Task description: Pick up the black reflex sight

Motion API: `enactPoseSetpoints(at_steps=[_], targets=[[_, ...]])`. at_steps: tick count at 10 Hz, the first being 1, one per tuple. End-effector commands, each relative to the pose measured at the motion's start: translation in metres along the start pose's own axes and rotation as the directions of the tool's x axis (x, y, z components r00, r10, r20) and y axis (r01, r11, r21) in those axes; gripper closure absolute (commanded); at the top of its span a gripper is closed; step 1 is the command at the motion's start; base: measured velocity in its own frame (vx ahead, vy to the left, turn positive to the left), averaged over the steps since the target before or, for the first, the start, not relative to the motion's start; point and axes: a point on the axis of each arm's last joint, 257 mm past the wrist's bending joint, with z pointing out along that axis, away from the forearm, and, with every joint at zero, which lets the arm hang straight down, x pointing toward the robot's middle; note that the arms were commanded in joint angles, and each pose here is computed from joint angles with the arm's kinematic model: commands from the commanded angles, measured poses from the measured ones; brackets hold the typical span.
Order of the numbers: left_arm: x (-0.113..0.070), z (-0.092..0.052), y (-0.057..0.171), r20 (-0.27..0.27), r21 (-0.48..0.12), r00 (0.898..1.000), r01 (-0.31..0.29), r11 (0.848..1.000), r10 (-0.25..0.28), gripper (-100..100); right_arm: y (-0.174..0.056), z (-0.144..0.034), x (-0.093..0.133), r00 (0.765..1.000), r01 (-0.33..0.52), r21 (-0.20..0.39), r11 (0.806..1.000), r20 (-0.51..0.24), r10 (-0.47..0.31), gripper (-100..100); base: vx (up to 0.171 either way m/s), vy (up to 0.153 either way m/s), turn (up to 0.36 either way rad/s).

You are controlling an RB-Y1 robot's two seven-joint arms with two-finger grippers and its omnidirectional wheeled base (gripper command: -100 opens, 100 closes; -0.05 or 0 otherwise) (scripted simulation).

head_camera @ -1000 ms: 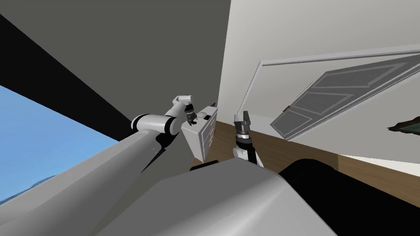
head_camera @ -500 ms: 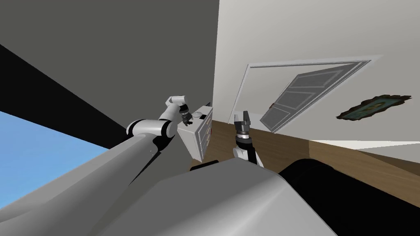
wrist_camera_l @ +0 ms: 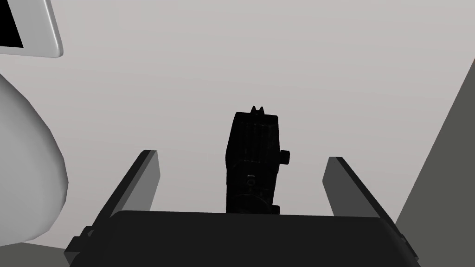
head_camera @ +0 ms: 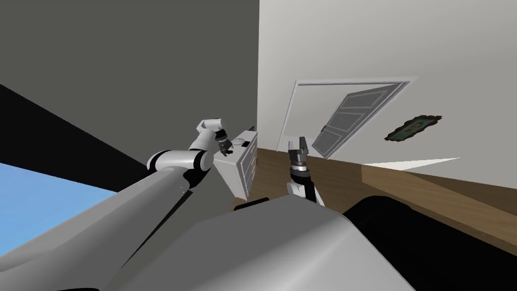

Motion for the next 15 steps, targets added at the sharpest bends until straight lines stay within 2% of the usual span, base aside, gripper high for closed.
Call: enactPoseSetpoints(at_steps=[1, 2, 3, 6, 8, 9, 10, 11, 15], targets=[[-0.029, -0.001, 0.015, 0.012, 0.0, 0.998, 0.068, 0.998, -0.068, -100, 0.0, 0.0, 0.0, 1.0, 0.0, 0.0, 1.0, 0.0, 0.0, 0, -0.068, 0.026, -0.39], [-0.033, -0.002, 0.016, 0.015, 0.002, 0.997, 0.075, 0.997, -0.075, -100, 0.0, 0.0, 0.0, 1.0, 0.0, 0.0, 1.0, 0.0, 0.0, 0, -0.07, 0.027, -0.304], [-0.054, -0.001, 0.031, 0.025, -0.005, 0.992, 0.126, 0.992, -0.126, -100, 0.0, 0.0, 0.0, 1.0, 0.0, 0.0, 1.0, 0.0, 0.0, 0, -0.066, 0.019, -0.434], [-0.055, -0.003, 0.03, 0.029, 0.002, 0.992, 0.124, 0.992, -0.124, -100, 0.0, 0.0, 0.0, 1.0, 0.0, 0.0, 1.0, 0.0, 0.0, 0, -0.021, 0.004, -0.035], [-0.093, -0.003, 0.058, 0.056, -0.001, 0.976, 0.211, 0.978, -0.21, -100, 0.0, 0.0, 0.0, 1.0, 0.0, 0.0, 1.0, 0.0, 0.0, 0, -0.042, 0.002, -0.386], [-0.098, -0.004, 0.06, 0.062, 0.001, 0.974, 0.219, 0.976, -0.218, -100, 0.0, 0.0, 0.0, 1.0, 0.0, 0.0, 1.0, 0.0, 0.0, 0, -0.07, 0.016, -0.264], [-0.093, -0.003, 0.055, 0.058, 0.001, 0.977, 0.208, 0.978, -0.207, -100, 0.0, 0.0, 0.0, 1.0, 0.0, 0.0, 1.0, 0.0, 0.0, 0, -0.031, 0.009, -0.038], [-0.093, -0.003, 0.055, 0.059, 0.002, 0.976, 0.21, 0.978, -0.209, 100, 0.0, 0.0, 0.0, 1.0, 0.0, 0.0, 1.0, 0.0, 0.0, 0, -0.006, 0.001, 0.007], [-0.093, -0.003, 0.055, 0.059, 0.001, 0.976, 0.21, 0.978, -0.21, 100, 0.0, 0.0, 0.0, 1.0, 0.0, 0.0, 1.0, 0.0, 0.0, 0, 0.0, 0.0, 0.0]])
